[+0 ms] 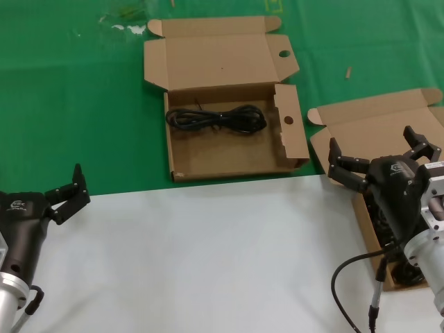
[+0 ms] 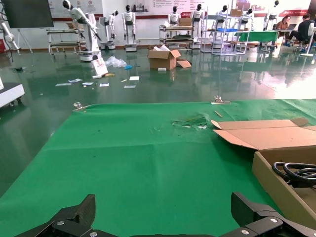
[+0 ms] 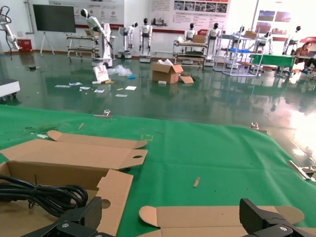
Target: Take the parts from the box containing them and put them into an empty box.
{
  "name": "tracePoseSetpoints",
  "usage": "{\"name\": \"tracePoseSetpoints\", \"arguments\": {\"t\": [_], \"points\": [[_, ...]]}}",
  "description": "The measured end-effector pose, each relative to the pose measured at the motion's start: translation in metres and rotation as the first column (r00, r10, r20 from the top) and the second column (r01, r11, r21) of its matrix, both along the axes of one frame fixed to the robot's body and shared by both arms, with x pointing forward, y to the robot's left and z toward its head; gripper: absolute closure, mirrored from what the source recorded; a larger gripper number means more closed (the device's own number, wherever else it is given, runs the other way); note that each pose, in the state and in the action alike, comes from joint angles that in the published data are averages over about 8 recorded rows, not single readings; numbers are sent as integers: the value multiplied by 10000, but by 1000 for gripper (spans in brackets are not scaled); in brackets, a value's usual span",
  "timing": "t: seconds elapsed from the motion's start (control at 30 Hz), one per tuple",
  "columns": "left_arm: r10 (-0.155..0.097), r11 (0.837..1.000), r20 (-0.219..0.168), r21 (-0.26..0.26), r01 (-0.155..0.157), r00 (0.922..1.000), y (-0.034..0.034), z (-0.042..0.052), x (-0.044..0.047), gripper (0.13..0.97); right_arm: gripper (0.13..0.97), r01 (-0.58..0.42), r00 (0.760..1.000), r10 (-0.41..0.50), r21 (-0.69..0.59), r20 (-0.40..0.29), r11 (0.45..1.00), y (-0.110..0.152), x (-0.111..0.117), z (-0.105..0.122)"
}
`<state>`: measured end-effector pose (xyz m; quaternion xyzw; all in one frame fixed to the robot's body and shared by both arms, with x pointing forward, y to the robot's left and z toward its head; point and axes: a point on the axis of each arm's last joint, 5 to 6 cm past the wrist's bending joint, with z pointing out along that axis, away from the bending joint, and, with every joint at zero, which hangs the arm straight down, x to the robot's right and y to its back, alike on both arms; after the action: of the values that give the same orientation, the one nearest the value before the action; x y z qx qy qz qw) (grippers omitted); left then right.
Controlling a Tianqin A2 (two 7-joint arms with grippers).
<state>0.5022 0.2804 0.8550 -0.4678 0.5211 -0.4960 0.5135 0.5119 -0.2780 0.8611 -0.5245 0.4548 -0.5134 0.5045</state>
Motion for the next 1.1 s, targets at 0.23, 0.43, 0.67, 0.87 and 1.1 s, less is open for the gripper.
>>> {"name": "tracePoseSetpoints", "arguments": {"t": [0.23,0.43,0.67,0.87,1.1], "points": [[0,10000,0,-3,0,10000,0,0,0,132,130,0,10000,0,0,0,10000,0,0,0],[0,10000,0,-4,0,10000,0,0,0,132,130,0,10000,0,0,0,10000,0,0,0],[0,10000,0,-4,0,10000,0,0,0,132,130,0,10000,0,0,0,10000,0,0,0],[0,10000,0,-4,0,10000,0,0,0,132,130,0,10000,0,0,0,10000,0,0,0],[0,10000,0,-4,0,10000,0,0,0,132,130,0,10000,0,0,0,10000,0,0,0]]}}
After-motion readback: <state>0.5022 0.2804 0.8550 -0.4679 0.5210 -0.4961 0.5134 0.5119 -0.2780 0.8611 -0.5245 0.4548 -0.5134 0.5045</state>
